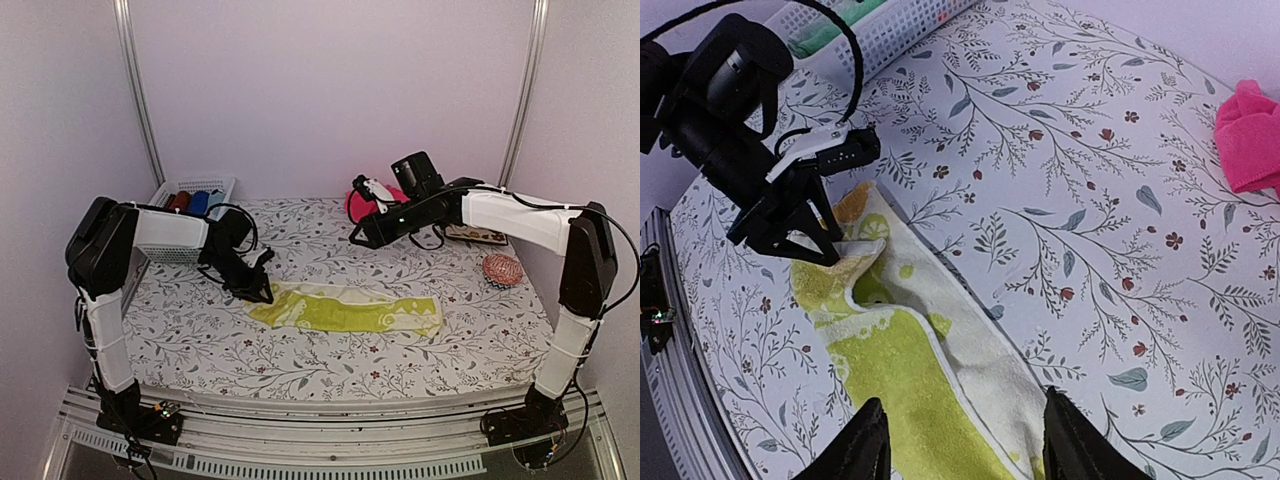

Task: Roll the towels
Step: Pick up the towel from the center of the board.

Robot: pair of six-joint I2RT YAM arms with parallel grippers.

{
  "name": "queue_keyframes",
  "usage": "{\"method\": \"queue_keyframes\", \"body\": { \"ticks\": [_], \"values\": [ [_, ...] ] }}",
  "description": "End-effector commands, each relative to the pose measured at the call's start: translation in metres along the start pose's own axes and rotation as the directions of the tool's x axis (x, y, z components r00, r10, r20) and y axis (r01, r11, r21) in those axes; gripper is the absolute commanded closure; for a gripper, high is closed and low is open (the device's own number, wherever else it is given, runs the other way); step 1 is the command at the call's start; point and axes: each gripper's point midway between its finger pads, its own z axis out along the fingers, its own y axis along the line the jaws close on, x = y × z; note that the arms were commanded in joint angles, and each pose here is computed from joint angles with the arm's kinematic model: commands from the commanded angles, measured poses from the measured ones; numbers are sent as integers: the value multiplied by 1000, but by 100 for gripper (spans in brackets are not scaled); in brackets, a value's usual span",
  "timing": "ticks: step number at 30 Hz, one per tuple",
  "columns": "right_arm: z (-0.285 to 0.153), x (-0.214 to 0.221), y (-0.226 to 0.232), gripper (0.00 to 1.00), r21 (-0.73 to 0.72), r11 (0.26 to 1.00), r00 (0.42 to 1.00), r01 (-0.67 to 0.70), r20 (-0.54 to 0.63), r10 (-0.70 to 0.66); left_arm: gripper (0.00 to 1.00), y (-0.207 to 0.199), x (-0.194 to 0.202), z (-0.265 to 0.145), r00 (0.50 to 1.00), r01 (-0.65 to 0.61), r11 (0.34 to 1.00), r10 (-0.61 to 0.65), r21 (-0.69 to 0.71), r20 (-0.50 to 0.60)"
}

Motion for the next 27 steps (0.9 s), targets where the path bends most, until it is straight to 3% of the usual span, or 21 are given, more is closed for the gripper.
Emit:
{"method": "queue_keyframes", "body": {
  "ticks": [1,6,18,27],
  "values": [
    [7,-11,13,47,-52,997,999,49,14,-48,70,1,11,4,999,18,999,-17,27,-27],
    [12,-16,26,47,-118,991,998,67,27,-65,100,-1,7,-2,1000,9,1000,-9,24,0],
    [52,-11,75,47,-384,916,993,118,39,-112,100,-42,-30,-52,959,-153,983,124,98,254],
    [87,18,101,43,-531,842,992,94,-21,-124,100,-70,-20,-61,930,-267,951,211,155,301]
  ]
}}
